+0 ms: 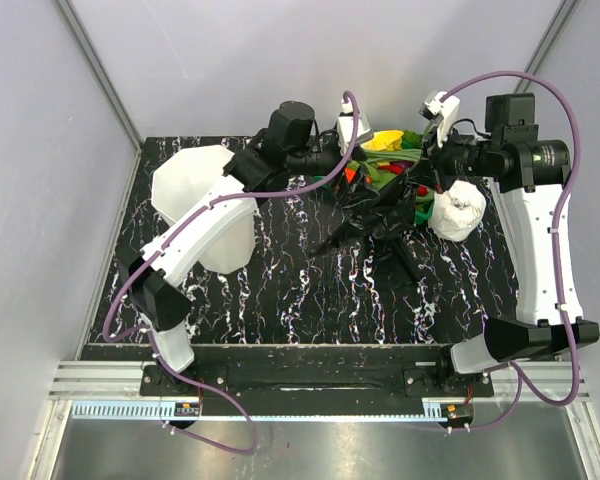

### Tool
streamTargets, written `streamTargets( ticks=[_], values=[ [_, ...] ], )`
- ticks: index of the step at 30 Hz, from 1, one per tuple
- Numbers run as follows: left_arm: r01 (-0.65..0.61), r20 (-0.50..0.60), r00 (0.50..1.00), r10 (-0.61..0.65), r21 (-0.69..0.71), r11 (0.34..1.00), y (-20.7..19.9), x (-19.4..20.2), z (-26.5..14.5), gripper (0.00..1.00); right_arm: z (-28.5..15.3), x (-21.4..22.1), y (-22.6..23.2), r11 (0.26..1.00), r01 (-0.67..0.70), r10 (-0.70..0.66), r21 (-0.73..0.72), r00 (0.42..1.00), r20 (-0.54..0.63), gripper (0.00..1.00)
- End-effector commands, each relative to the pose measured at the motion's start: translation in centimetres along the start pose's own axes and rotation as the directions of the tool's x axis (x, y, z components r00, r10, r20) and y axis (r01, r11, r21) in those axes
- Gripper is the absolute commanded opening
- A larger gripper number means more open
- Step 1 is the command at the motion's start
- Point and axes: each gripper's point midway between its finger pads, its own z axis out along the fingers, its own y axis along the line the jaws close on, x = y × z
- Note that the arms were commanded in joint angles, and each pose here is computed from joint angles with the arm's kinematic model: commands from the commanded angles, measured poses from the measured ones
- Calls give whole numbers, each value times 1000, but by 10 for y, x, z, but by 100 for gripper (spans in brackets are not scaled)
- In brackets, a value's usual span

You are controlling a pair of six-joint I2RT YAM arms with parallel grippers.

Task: Put the trash bags into the trash bin
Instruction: Unfold the trash bag at the center of the board.

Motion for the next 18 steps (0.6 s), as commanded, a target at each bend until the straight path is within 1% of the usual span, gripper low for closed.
streamTargets(
  ticks=[1,5,10,15,18],
  values=[
    [-37,54,998,35,26,999,-20,-22,0,99,-10,-15,8,999,33,-35,18,997,69,0],
    [-6,64,998,3,44,999,-24,-20,15,99,-12,-17,11,999,29,-30,15,996,78,0],
    [6,55,998,-8,44,999,-26,-14,32,99,-15,-18,12,999,28,-31,25,996,88,0],
    [-1,39,999,2,-22,1000,-16,-7,41,99,-14,-17,14,999,25,-27,21,995,91,0],
    [-9,35,999,10,-31,999,-13,-5,44,99,-13,-14,15,1000,25,-27,17,996,89,0]
  ],
)
